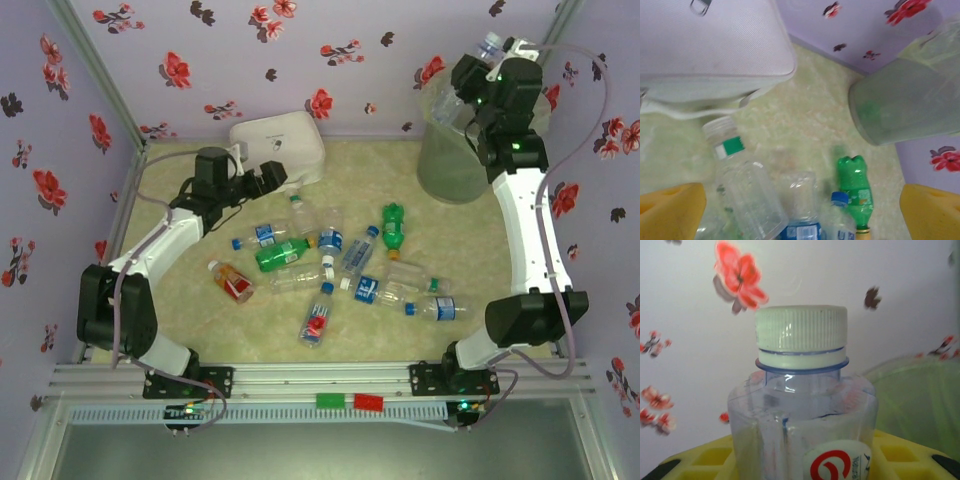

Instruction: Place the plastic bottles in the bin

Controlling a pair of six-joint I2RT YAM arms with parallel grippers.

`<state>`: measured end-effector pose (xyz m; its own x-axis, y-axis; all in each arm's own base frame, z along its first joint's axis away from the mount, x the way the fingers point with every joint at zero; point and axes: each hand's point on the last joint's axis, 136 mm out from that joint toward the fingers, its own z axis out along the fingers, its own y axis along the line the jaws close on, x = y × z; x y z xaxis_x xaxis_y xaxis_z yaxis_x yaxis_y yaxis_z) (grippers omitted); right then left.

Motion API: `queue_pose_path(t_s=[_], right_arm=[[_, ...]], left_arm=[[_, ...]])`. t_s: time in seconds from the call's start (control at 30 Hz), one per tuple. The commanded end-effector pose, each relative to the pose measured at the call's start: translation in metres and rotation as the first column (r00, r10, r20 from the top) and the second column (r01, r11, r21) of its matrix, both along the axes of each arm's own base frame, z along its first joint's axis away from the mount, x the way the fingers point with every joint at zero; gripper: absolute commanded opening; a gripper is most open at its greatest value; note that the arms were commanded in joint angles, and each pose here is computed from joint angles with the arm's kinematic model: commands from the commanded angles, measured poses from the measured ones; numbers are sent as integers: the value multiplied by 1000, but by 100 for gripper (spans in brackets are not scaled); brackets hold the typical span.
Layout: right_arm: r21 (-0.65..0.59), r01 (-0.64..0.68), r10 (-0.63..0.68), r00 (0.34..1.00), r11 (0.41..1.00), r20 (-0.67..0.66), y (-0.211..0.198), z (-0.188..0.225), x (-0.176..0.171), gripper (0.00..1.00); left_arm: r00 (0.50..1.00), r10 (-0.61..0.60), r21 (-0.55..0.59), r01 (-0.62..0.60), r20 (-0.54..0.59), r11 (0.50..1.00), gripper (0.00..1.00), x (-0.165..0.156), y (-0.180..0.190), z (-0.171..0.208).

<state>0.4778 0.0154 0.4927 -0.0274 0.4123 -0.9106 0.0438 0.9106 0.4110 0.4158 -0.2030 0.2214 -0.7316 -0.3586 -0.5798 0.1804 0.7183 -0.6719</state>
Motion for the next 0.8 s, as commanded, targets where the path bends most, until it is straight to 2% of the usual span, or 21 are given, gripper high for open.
queue_pose_path(t_s=[0.0, 0.1, 0.27, 0.57, 0.67, 0.77], right_arm=[[-78, 196, -191, 979, 978, 65, -31, 7, 17, 46], [-88, 284, -276, 956, 955, 100, -44, 3, 33, 46], [-184, 364, -354, 931, 913, 87, -56, -21, 67, 47], [-300, 311, -350, 932, 902, -88, -54, -92, 122, 50], [-314, 281, -341, 927, 907, -154, -54, -115, 131, 56], [-308, 268, -333, 925, 913, -184, -53, -125, 133, 65]], left_arm=[[1000, 20, 34, -20, 0, 999, 100, -9, 9, -2], [1000, 25, 54, -25, -8, 998, 100, -13, 12, -6], [999, 26, 78, -24, -22, 997, 100, -17, 15, -11], [999, 39, 114, -36, -32, 993, 100, -30, 24, -16], [998, 58, 143, -53, -30, 988, 100, -37, 32, -19], [998, 64, 170, -59, -25, 984, 100, -40, 36, -17]])
